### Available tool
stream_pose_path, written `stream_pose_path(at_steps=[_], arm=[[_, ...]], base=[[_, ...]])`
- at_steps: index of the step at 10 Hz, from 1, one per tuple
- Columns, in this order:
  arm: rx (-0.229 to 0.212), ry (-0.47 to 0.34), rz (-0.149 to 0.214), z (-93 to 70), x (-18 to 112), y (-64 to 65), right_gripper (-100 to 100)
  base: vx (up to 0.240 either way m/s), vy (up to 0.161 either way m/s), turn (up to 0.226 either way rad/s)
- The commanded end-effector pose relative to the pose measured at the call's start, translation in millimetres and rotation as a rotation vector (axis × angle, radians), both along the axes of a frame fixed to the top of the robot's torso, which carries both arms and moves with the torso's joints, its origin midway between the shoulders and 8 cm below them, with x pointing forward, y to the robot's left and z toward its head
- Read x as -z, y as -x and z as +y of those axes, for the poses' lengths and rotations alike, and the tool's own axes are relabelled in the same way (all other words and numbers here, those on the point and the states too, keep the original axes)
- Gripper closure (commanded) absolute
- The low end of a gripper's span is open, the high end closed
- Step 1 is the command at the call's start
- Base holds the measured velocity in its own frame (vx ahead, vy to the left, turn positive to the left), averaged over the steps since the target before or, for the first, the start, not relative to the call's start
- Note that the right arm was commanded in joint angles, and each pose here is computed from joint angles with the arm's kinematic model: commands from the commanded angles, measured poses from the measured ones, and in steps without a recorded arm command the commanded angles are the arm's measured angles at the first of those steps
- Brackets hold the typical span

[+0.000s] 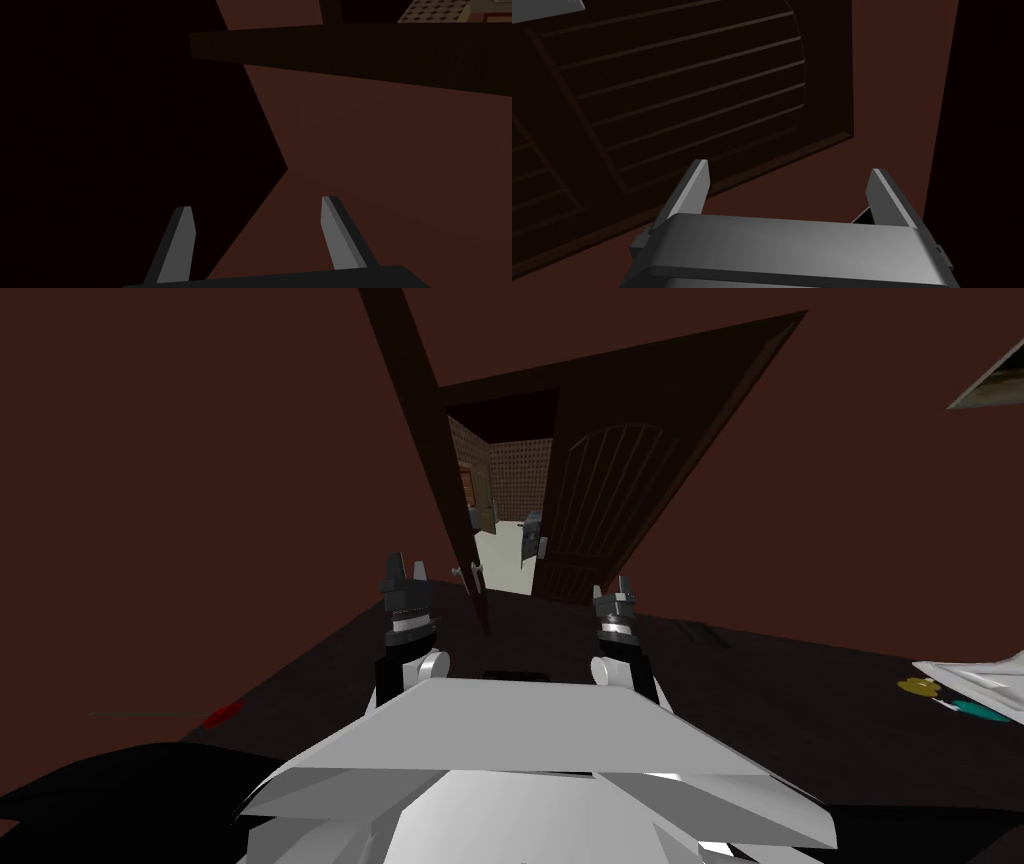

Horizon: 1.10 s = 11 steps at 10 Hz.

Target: Pull the door open

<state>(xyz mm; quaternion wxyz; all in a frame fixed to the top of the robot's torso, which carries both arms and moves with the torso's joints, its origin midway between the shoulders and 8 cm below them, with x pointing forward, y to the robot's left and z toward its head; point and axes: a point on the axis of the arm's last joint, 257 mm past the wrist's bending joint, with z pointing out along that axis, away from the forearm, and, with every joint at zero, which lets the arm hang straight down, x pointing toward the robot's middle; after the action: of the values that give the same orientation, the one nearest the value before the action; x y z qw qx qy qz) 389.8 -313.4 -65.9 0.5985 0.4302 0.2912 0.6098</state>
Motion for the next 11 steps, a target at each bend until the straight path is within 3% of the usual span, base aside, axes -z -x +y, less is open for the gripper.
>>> stream_pose_path(at_steps=[1,11], arm=[[-0.005,-0.004,0.012,0.0,8.6,-5.3,-100],[-0.027,-0.027,0.109,-10.2,72.5,-49.1,-100]], base=[[0.072,0.011,0.053],[0.084,0.008,0.060]])
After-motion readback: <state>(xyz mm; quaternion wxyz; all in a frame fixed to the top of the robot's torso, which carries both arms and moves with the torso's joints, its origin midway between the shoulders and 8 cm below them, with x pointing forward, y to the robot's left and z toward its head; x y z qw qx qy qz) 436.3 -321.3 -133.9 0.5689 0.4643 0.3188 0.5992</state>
